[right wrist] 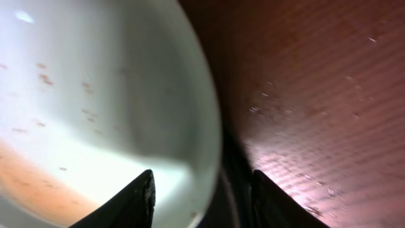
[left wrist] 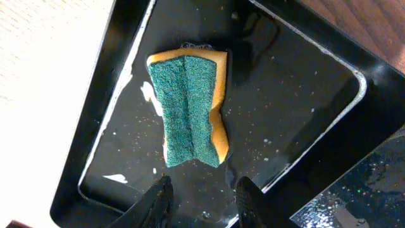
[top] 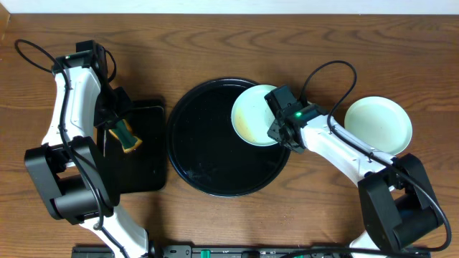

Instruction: Clean dirty plates on tray and stack at the side

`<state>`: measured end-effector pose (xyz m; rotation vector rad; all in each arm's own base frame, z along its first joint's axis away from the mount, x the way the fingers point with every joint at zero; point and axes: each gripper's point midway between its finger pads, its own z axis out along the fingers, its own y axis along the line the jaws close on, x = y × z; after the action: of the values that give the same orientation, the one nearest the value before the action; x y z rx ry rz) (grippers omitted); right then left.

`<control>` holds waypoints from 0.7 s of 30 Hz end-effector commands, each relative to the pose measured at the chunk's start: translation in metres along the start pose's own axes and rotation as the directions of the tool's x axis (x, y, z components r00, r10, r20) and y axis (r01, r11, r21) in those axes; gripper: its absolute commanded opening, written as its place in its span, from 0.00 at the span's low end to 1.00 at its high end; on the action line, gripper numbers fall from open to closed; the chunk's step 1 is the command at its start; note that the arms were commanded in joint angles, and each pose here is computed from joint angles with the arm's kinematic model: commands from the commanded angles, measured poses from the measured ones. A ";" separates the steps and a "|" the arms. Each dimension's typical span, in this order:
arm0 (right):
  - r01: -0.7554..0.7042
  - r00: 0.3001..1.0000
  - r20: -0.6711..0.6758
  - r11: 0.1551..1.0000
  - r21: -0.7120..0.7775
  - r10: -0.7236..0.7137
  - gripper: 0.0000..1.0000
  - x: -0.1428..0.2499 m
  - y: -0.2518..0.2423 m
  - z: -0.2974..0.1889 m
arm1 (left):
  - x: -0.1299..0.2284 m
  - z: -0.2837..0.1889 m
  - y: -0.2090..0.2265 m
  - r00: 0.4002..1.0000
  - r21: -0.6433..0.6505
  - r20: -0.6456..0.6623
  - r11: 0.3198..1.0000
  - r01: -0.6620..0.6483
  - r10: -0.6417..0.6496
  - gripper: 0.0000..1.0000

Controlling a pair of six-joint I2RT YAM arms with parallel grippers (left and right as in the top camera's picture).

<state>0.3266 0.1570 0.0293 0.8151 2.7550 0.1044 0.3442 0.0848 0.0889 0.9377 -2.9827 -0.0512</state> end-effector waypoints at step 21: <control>-0.172 0.984 -0.055 0.981 -0.087 0.168 0.59 0.013 0.006 0.015 | -0.001 -0.005 0.001 1.000 -0.005 0.010 1.000 -0.008 0.008 0.35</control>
<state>0.3335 0.1729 0.0217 0.9399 2.6989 0.2725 0.3434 0.0847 0.0889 0.9367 -2.9799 -0.0516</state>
